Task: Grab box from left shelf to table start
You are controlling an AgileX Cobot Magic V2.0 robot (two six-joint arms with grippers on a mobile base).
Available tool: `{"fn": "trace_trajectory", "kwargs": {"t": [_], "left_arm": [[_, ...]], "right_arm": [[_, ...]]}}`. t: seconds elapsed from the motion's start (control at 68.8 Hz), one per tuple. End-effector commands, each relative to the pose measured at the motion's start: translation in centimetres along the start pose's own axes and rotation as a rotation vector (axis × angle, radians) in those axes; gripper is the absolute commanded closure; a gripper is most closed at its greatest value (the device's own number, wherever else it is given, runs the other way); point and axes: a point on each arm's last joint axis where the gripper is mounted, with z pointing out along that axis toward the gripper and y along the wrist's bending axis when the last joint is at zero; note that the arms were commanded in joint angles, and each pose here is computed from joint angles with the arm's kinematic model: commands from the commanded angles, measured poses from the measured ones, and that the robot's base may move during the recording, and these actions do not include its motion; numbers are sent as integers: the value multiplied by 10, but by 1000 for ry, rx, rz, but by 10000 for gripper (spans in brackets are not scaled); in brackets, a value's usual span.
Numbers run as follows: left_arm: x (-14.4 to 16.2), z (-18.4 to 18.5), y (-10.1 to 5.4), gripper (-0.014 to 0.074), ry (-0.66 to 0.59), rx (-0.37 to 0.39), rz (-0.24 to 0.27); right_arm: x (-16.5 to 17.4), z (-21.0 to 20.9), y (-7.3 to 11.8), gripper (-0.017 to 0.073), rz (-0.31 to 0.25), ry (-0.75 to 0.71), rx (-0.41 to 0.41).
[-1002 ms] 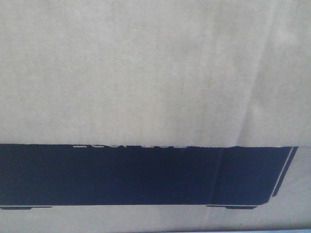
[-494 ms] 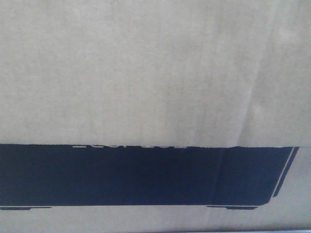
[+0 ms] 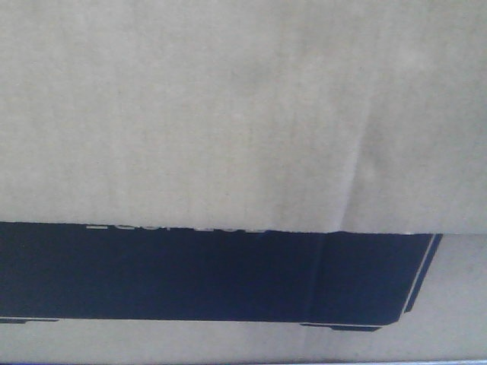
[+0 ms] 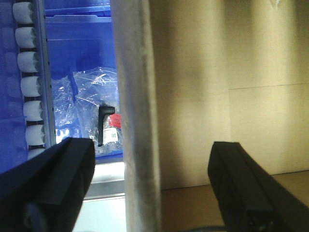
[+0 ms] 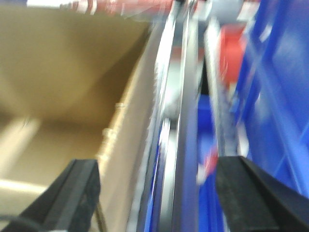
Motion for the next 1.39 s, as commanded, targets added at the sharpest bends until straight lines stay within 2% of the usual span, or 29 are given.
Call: {"fn": "trace_trajectory", "kwargs": {"t": [0.0,0.16,0.232,0.334,0.552,0.726,0.784,0.857,0.944,1.031,1.089,1.38], "left_arm": [[-1,-12,-2,203,-24,7,-6],[-1,-12,-2,203,-24,7,-6],[-1,-12,-2,203,-24,7,-6],[-1,-12,-2,203,-24,7,-6],[-1,-12,-2,203,-23,7,-6],[-1,-12,-2,210,-23,7,-6],[-1,-12,-2,247,-21,7,-6],[-1,-11,-2,344,-18,7,-6],[-1,-10,-2,517,-10,6,-6],[-1,-10,-2,709,-10,6,-4],[-1,-10,-2,672,-10,6,-3],[-6,-11,-2,685,-59,10,-3]], "right_arm": [[-37,2,2,-31,-7,-55,-5],[-75,17,6,-31,34,-4,-44],[-89,34,9,-27,71,80,-80],[-102,58,11,-12,93,209,-105],[-102,118,8,-11,106,517,-113],[-90,153,4,-7,111,638,-98],[-87,160,2,32,104,662,-87],[-84,166,1,145,95,682,-75],[-82,169,0,355,93,695,-72],[-81,170,0,524,93,700,-71],[-82,171,0,494,91,700,-70],[-83,172,-1,502,89,677,-68]]}}
